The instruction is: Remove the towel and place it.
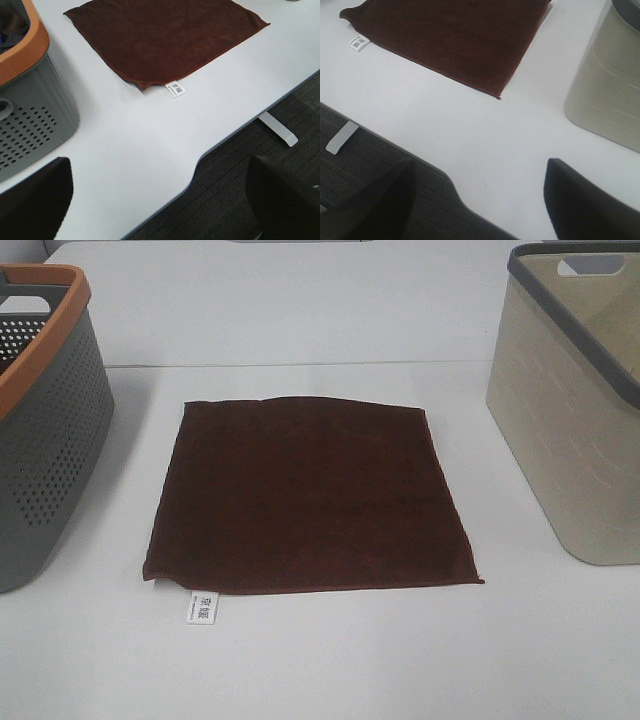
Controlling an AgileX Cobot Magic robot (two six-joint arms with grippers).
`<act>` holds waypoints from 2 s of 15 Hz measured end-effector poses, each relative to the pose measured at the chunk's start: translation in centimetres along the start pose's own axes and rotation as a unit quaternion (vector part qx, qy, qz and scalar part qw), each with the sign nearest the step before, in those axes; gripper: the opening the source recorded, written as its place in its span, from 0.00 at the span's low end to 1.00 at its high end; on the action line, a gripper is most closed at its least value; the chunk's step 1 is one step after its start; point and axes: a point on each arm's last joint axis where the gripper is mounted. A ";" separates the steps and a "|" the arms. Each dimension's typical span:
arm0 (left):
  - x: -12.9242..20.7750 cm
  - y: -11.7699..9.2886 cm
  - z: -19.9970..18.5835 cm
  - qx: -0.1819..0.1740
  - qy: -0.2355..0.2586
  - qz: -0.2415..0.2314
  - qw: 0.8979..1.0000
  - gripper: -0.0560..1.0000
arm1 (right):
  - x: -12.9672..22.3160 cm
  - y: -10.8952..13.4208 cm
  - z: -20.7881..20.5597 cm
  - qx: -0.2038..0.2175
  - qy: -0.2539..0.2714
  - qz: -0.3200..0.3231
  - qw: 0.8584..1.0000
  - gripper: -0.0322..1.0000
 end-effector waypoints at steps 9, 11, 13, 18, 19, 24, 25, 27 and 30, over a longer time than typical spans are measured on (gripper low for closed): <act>-0.3 0.0 0.8 0.005 -0.032 0.002 0.999 0.89 | 0.0 0.0 0.0 0.000 0.000 0.000 1.000 0.70; -0.3 0.0 0.8 0.005 -0.033 0.002 0.999 0.89 | 0.0 0.0 0.0 0.000 0.000 0.000 1.000 0.70; -0.3 0.0 0.8 0.005 -0.033 0.002 0.999 0.89 | 0.0 0.0 0.0 0.000 0.000 0.000 1.000 0.70; -0.4 0.0 0.9 -0.062 -0.045 -0.037 0.996 0.89 | -0.1 -0.2 0.1 0.047 0.006 0.045 0.998 0.70; -0.4 0.0 0.9 -0.097 -0.053 -0.057 0.992 0.89 | -0.1 -0.3 0.2 0.067 0.010 0.063 0.996 0.70; -0.1 -0.2 0.6 -0.182 -0.087 -0.102 0.974 0.89 | -0.2 -0.5 0.2 0.118 0.015 0.106 0.987 0.70; -0.1 -0.2 0.6 -0.183 -0.087 -0.103 0.974 0.89 | 0.0 -0.3 0.0 0.123 0.006 0.104 0.987 0.70; -0.1 -0.2 0.6 -0.183 -0.087 -0.103 0.974 0.89 | 0.3 0.3 -0.5 0.129 -0.022 0.098 0.987 0.70; -0.1 -0.2 0.6 -0.183 -0.087 -0.103 0.974 0.89 | 0.8 1.0 -1.1 0.141 -0.055 0.087 0.985 0.70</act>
Point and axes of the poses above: a point on each arm's last joint axis where the gripper is mounted, z pointing out along that axis toward the gripper, y along the wrist's bending axis when the last joint is at zero, x = y × z, and after that the axes turned 10 degrees about -z, right-handed
